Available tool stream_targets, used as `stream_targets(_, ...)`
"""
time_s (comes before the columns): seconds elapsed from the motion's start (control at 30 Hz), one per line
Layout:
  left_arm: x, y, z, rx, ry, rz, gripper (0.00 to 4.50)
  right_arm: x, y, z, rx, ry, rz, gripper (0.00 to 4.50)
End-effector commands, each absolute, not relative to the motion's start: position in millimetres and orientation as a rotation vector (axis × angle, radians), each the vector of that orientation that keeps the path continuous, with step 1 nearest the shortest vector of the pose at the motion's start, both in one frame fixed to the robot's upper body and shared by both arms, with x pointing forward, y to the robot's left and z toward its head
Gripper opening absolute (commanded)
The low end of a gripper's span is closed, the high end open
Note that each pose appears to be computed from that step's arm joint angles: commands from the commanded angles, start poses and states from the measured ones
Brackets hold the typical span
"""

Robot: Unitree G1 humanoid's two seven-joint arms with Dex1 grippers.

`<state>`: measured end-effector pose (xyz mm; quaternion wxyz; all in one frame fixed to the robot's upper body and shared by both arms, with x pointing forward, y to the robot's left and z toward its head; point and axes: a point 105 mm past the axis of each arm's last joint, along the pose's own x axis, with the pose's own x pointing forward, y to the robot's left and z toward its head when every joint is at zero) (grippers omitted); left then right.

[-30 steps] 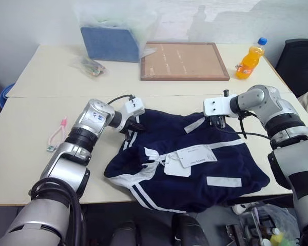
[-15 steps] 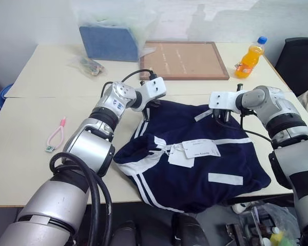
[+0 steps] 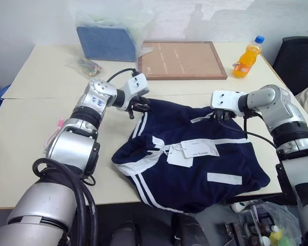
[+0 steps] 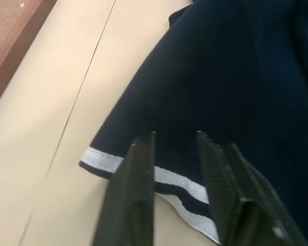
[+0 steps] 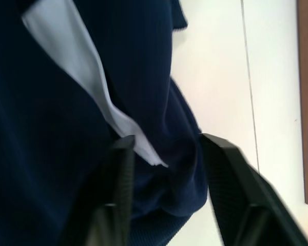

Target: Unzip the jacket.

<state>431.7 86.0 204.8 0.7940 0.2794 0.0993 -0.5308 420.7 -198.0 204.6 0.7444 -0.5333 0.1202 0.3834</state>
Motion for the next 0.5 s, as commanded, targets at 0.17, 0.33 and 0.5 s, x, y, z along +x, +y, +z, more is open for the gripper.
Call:
stream_targets(0.17, 376, 57, 262, 0.54, -0.091, -1.506, 3.97, 371, -196, 265, -1.053, 0.087, 0.8, 4.5)
stream_targets(0.33, 331, 26, 255, 0.646, -0.166, -1.688, 4.26, 308, -177, 247, -0.987, 0.1, 0.893, 4.5)
stream_targets(0.5, 324, 23, 215, 0.909, -0.15, -1.728, 4.26, 269, -165, 218, -0.932, 0.152, 0.94, 4.5)
